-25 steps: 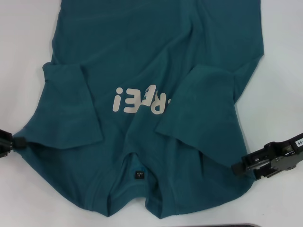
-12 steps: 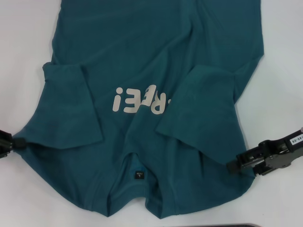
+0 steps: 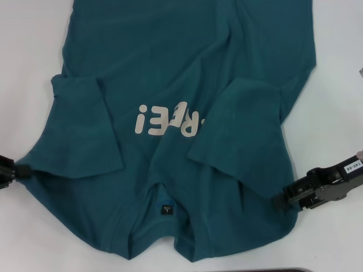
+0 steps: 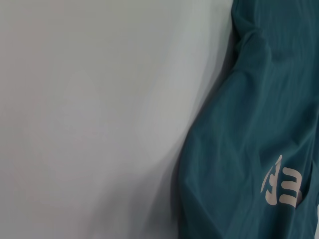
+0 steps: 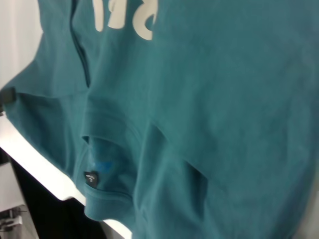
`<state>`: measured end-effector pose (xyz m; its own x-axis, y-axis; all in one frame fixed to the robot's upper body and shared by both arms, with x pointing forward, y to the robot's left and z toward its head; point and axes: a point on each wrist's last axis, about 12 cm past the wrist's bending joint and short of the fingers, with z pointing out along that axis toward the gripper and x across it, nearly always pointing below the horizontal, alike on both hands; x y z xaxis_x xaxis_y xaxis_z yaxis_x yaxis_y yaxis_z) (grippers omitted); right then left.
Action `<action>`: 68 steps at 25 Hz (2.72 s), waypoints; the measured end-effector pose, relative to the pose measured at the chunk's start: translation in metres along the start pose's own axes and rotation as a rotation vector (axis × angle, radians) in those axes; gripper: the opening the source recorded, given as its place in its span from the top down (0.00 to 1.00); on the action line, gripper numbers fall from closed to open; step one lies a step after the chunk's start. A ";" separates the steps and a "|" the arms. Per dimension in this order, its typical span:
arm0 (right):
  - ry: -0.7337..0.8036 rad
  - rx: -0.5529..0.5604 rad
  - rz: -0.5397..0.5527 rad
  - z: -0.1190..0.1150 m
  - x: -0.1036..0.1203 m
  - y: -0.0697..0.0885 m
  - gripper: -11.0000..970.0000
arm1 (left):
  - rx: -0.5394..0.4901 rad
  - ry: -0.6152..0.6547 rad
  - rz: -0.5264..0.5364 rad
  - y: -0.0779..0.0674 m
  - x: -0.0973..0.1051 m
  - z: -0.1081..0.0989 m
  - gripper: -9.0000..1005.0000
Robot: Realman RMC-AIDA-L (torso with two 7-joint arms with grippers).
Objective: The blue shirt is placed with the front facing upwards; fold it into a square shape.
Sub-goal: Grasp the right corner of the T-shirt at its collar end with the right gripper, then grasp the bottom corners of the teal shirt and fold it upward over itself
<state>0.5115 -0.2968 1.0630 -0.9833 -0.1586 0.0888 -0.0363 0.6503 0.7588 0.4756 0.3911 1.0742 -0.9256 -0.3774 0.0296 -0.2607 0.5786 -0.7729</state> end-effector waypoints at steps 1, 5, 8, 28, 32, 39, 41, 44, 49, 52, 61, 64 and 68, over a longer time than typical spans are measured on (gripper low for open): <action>0.005 0.008 -0.001 0.000 0.000 0.000 0.15 | 0.000 0.000 0.000 0.000 0.000 0.000 0.99; 0.010 0.021 0.002 -0.002 0.000 -0.001 0.30 | 0.000 0.000 0.000 0.000 0.000 0.000 0.99; -0.002 0.022 0.006 -0.007 -0.001 -0.001 0.42 | 0.001 0.000 0.000 0.000 0.000 0.000 0.99; 0.087 0.084 -0.042 -0.020 0.005 -0.002 0.95 | -0.007 0.046 0.040 -0.001 0.003 -0.001 0.99; 0.104 0.136 -0.028 -0.039 0.013 -0.007 0.95 | -0.032 0.113 0.092 0.001 0.009 -0.005 0.99; 0.133 0.156 -0.003 -0.051 0.024 -0.013 0.95 | -0.026 0.239 0.161 -0.001 0.021 -0.002 0.99; 0.147 0.168 0.003 -0.051 0.026 -0.015 0.94 | -0.024 0.267 0.170 -0.003 0.024 -0.001 0.99; 0.160 0.177 0.012 -0.050 0.029 -0.017 0.94 | -0.021 0.287 0.179 -0.004 0.025 0.000 0.99; 0.141 0.170 0.028 -0.055 0.032 -0.020 0.94 | -0.015 0.301 0.196 -0.006 0.025 0.001 0.99; 0.121 0.159 0.020 -0.059 0.032 -0.019 0.94 | -0.001 0.295 0.212 -0.009 0.023 0.001 0.99; -0.042 0.080 -0.040 -0.082 0.024 -0.011 0.93 | 0.082 0.162 0.252 -0.035 -0.004 -0.003 0.99; -0.102 0.055 -0.053 -0.088 0.020 -0.009 0.93 | 0.094 0.101 0.230 -0.048 -0.019 0.004 0.99; -0.187 0.048 -0.049 -0.092 0.006 -0.004 0.93 | 0.086 0.049 0.202 -0.069 -0.039 0.023 0.99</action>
<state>0.5223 -0.3688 1.1204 -0.9960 -0.0533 -0.0722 -0.0891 0.6806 0.7272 0.5356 0.3491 1.1124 -0.9694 -0.2233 -0.1017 -0.0466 0.5745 -0.8172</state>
